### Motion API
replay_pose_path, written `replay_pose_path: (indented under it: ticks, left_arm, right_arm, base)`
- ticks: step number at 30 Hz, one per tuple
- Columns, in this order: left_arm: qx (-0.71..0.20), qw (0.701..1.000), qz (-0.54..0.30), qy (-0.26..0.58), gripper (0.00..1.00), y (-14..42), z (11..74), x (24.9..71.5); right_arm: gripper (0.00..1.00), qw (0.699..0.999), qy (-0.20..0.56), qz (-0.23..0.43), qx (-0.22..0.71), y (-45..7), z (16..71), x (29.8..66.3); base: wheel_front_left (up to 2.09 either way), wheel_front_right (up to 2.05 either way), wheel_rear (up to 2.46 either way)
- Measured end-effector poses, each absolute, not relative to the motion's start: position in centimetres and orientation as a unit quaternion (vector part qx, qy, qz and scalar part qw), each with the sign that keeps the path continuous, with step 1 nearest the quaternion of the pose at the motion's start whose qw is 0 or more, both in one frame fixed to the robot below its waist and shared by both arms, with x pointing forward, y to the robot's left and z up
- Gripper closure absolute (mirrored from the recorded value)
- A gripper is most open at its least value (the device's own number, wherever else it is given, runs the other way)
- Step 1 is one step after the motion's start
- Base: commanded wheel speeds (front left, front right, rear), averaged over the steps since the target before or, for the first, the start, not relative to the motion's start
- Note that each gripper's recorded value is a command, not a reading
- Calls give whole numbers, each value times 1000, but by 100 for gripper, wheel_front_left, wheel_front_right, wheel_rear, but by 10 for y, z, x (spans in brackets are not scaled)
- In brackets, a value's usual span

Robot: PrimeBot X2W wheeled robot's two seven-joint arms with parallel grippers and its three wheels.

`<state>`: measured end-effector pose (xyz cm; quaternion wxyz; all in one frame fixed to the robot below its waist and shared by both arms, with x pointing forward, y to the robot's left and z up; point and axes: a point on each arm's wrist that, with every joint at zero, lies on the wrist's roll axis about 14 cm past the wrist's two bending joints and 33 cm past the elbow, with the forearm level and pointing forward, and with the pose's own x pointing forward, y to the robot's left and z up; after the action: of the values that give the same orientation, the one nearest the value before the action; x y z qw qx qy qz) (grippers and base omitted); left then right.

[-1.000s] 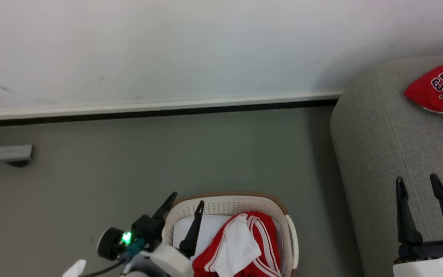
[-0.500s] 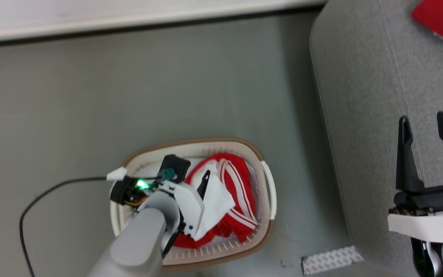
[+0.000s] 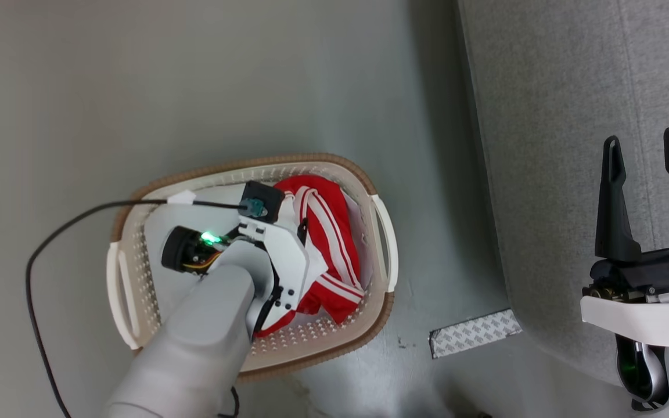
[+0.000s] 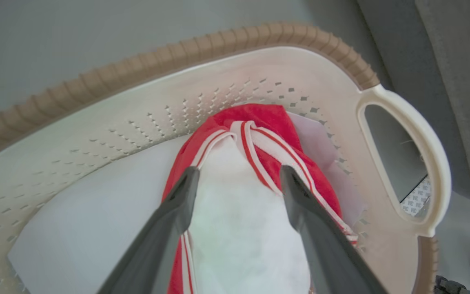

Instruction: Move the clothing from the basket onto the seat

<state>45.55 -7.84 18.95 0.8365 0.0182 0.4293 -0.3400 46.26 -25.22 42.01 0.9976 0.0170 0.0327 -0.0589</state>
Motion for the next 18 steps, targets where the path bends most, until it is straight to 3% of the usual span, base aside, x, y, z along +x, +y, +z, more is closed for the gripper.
replay_pose_path:
  ticks: [16,17,18]
  left_arm:
    - [68,794,-354,489,0,-68,123,434]
    - [66,792,-358,490,64,-69,121,431]
    - [62,791,-361,489,100,-71,120,430]
  right_arm:
    - [0,996,73,-47,16,-246,376,475]
    - [0,996,75,-48,15,-246,374,475]
    - [0,996,76,-48,15,-247,372,475]
  base:
    - [0,0,0]
    - [0,0,0]
    - [0,0,0]
